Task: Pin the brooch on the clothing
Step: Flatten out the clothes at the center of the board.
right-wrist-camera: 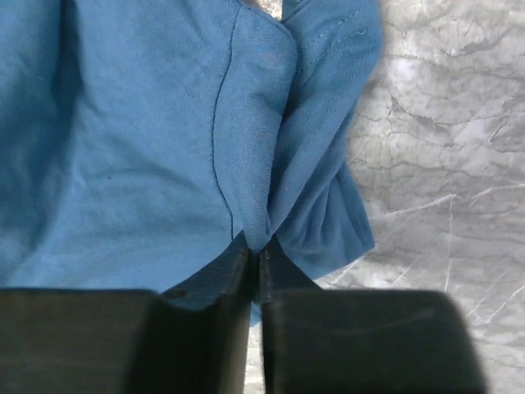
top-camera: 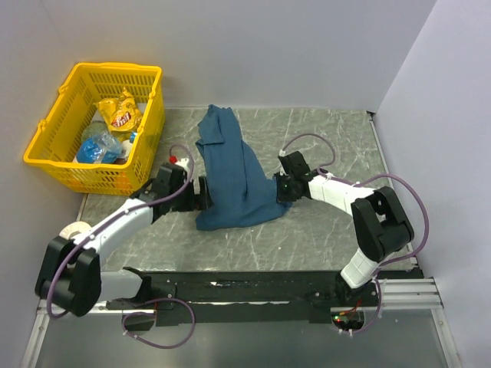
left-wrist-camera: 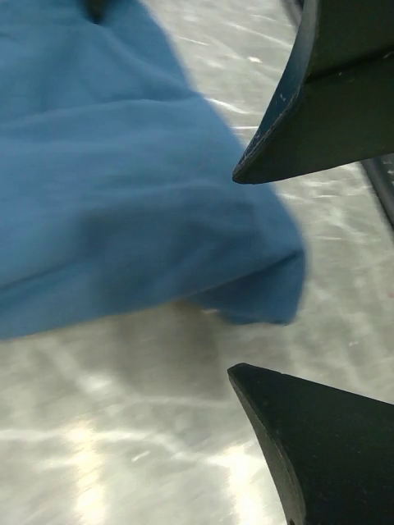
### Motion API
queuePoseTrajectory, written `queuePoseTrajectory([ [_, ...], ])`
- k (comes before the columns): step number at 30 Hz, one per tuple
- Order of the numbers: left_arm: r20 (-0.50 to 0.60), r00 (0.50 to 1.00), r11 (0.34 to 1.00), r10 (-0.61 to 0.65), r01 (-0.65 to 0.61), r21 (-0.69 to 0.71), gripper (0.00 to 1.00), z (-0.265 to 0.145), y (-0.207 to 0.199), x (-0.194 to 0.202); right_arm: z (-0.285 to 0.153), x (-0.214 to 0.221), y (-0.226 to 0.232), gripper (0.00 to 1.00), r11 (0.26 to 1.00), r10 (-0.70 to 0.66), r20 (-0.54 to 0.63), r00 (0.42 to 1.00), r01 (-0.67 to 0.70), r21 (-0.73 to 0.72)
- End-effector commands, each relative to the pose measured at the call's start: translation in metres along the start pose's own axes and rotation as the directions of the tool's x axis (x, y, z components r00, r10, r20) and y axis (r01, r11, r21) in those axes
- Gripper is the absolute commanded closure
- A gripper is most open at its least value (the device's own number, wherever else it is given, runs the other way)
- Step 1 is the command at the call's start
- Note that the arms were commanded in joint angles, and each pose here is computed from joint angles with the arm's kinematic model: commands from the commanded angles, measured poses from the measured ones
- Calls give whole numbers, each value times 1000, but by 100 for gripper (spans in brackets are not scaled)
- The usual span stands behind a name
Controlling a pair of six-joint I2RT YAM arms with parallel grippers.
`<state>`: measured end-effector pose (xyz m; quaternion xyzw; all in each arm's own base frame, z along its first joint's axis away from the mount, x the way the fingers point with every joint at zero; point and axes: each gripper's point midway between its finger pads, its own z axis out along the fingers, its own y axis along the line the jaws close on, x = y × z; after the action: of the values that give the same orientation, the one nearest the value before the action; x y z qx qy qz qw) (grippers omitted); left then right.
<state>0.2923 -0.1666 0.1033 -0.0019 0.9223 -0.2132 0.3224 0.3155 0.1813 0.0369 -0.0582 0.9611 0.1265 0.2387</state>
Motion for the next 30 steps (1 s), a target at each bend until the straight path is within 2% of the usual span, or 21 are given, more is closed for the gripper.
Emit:
queuePoseTrajectory([
  [1, 71, 997, 995, -36, 30, 94, 2, -19, -29, -3, -10, -33, 9, 95, 1000, 9, 83, 996, -9, -1],
  [2, 56, 998, 994, -42, 36, 105, 2, -18, -32, 2, -12, -36, 10, 100, 1000, 9, 91, 996, -9, -3],
  [10, -13, 997, 975, -77, 78, 210, 5, -4, -44, 40, -65, -72, 28, 100, 997, 35, 250, 968, -16, -78],
  [14, -83, 995, 992, -62, 71, 107, 12, 17, -33, 63, -75, -85, 24, 100, 997, 61, 284, 957, -44, -68],
  [16, -106, 994, 993, -38, 49, 108, 29, 21, -36, 70, -79, -90, 25, 100, 996, 70, 295, 953, -49, -79],
  [17, -108, 994, 993, -27, 40, 113, 52, 21, -38, 70, -82, -92, 26, 100, 995, 75, 303, 950, -51, -87],
  [19, -85, 996, 991, -16, 27, 128, 77, 15, -45, 60, -89, -95, 31, 100, 993, 68, 311, 948, -34, -112],
  [20, -70, 998, 992, -8, 17, 129, 94, 10, -47, 55, -98, -97, 34, 100, 992, 63, 328, 942, -22, -126],
  [21, -24, 1000, 992, 1, 2, 127, 99, -1, -52, 40, -102, -95, 36, 100, 990, 53, 330, 942, -6, -141],
  [25, 129, 991, 990, 28, -45, 132, 99, -47, -68, -9, -134, -94, 53, 100, 967, -15, 396, 918, 113, -227],
  [27, 241, 970, 982, 40, -83, 172, 99, -76, -85, -42, -156, -96, 61, 100, 949, -34, 466, 884, 175, -261],
  [30, 316, 946, 978, 69, -127, 167, 99, -95, -100, -76, -180, -97, 64, 100, 936, -24, 549, 836, 211, -282],
])
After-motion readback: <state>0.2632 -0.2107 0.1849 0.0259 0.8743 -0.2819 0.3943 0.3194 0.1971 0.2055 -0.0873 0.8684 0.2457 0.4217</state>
